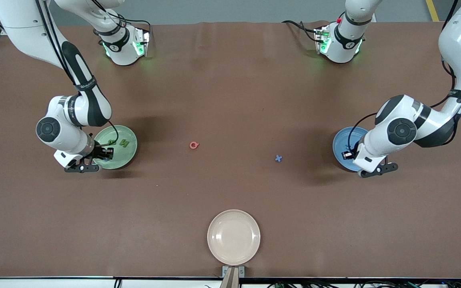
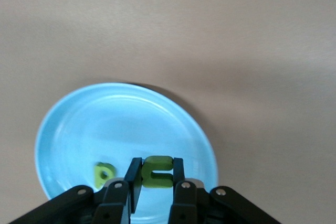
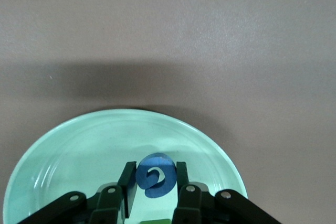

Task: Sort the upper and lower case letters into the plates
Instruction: 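Drop the c in the blue plate while the right gripper drops G, then grasp the blue x with the left gripper while the right gripper grasps pink Q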

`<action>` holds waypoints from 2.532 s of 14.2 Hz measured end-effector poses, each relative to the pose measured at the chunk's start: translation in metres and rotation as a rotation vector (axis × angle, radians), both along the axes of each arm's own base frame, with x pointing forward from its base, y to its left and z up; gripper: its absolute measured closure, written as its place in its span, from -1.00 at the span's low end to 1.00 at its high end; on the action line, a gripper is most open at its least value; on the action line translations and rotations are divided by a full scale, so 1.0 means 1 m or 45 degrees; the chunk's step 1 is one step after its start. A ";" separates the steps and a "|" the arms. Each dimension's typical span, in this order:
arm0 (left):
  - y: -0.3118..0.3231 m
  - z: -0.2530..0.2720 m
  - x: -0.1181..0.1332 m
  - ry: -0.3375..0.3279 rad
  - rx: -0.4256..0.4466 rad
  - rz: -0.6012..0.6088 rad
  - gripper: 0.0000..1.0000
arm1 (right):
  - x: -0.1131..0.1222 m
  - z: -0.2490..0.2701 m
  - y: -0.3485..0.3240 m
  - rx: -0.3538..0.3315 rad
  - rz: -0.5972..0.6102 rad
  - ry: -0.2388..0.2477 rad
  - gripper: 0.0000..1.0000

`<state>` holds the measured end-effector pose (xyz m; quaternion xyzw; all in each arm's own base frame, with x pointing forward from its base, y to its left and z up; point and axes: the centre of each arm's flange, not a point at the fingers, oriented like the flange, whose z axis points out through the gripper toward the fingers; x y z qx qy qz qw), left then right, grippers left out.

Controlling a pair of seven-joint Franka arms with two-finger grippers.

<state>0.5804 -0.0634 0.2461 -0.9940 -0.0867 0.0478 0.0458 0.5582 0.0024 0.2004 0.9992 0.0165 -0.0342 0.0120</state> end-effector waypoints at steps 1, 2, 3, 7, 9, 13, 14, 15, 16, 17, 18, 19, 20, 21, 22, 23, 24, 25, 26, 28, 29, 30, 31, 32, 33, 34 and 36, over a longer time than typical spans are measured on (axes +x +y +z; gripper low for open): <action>0.007 -0.001 0.000 0.001 -0.008 -0.032 0.44 | 0.000 0.000 0.000 0.000 0.000 0.001 0.30; 0.012 -0.003 0.000 -0.004 -0.020 -0.057 0.44 | 0.000 0.000 0.000 0.000 0.000 0.000 0.30; 0.016 -0.005 0.001 -0.015 -0.024 -0.079 0.44 | 0.000 0.000 0.000 0.000 0.000 0.000 0.21; 0.029 -0.023 0.003 -0.040 0.005 -0.178 0.44 | 0.002 0.004 0.002 0.002 -0.012 0.028 -0.53; 0.036 -0.032 0.004 -0.048 -0.018 -0.201 0.44 | 0.008 0.016 0.016 0.004 -0.072 0.061 -0.94; 0.040 -0.041 0.003 -0.037 -0.030 -0.219 0.44 | 0.003 0.034 0.117 -0.020 -0.263 0.035 -1.00; 0.040 -0.042 0.003 -0.034 -0.030 -0.224 0.44 | -0.004 0.036 0.153 -0.029 -0.315 0.024 -1.00; 0.040 -0.043 0.002 -0.031 -0.031 -0.225 0.44 | -0.012 0.039 0.185 -0.034 -0.365 0.011 -1.00; 0.040 -0.044 0.002 -0.029 -0.031 -0.225 0.44 | -0.019 0.043 0.214 -0.035 -0.411 -0.005 -1.00; 0.041 -0.044 0.001 -0.027 -0.031 -0.226 0.44 | -0.027 0.046 0.242 -0.030 -0.458 -0.024 -1.00; 0.041 -0.045 0.001 -0.026 -0.030 -0.226 0.44 | -0.035 0.048 0.268 -0.020 -0.507 -0.046 -1.00; 0.041 -0.045 0.001 -0.026 -0.030 -0.226 0.44 | -0.044 0.046 0.292 -0.010 -0.551 -0.066 -1.00; 0.041 -0.045 0.001 -0.026 -0.030 -0.227 0.36 | -0.053 0.041 0.313 -0.003 -0.584 -0.078 -1.00; 0.042 -0.045 0.001 -0.026 -0.030 -0.226 0.19 | -0.061 0.033 0.329 0.001 -0.606 -0.087 -1.00; 0.042 -0.045 0.001 -0.027 -0.030 -0.227 -0.04 | -0.067 0.023 0.342 0.006 -0.621 -0.094 -1.00; 0.041 -0.044 0.002 -0.029 -0.032 -0.229 -0.22 | -0.072 0.012 0.351 0.008 -0.628 -0.099 -1.00; 0.037 -0.041 0.002 -0.038 -0.037 -0.237 -0.39 | -0.077 0.000 0.358 0.006 -0.627 -0.099 -0.95; 0.028 -0.035 0.003 -0.052 -0.048 -0.254 -0.62 | -0.080 -0.009 0.362 0.001 -0.621 -0.096 -0.92; 0.015 -0.026 0.004 -0.069 -0.059 -0.277 -0.80 | -0.082 -0.016 0.364 -0.003 -0.617 -0.094 -0.76; -0.019 -0.003 0.001 -0.093 -0.069 -0.271 -1.00 | -0.082 -0.018 0.364 -0.005 -0.620 -0.093 -0.30; -0.041 0.007 -0.002 -0.104 -0.071 -0.248 -1.00 | -0.081 -0.018 0.364 -0.004 -0.624 -0.094 -0.15; -0.065 0.013 -0.006 -0.116 -0.075 -0.224 -1.00 | -0.080 -0.017 0.364 -0.003 -0.626 -0.094 -0.15; -0.091 0.016 -0.011 -0.126 -0.078 -0.215 -1.00 | -0.080 -0.018 0.364 -0.004 -0.627 -0.093 -0.14; -0.119 0.019 -0.016 -0.135 -0.080 -0.226 -1.00 | -0.080 -0.018 0.364 -0.004 -0.628 -0.094 -0.14; -0.146 0.021 -0.021 -0.146 -0.080 -0.234 -1.00 | -0.080 -0.019 0.364 -0.004 -0.628 -0.094 -0.14; -0.171 0.021 -0.024 -0.157 -0.075 -0.216 -1.00 | -0.080 -0.021 0.364 -0.005 -0.628 -0.093 -0.14; -0.207 0.018 -0.029 -0.158 -0.069 -0.137 -1.00 | -0.080 -0.024 0.364 -0.004 -0.628 -0.095 -0.14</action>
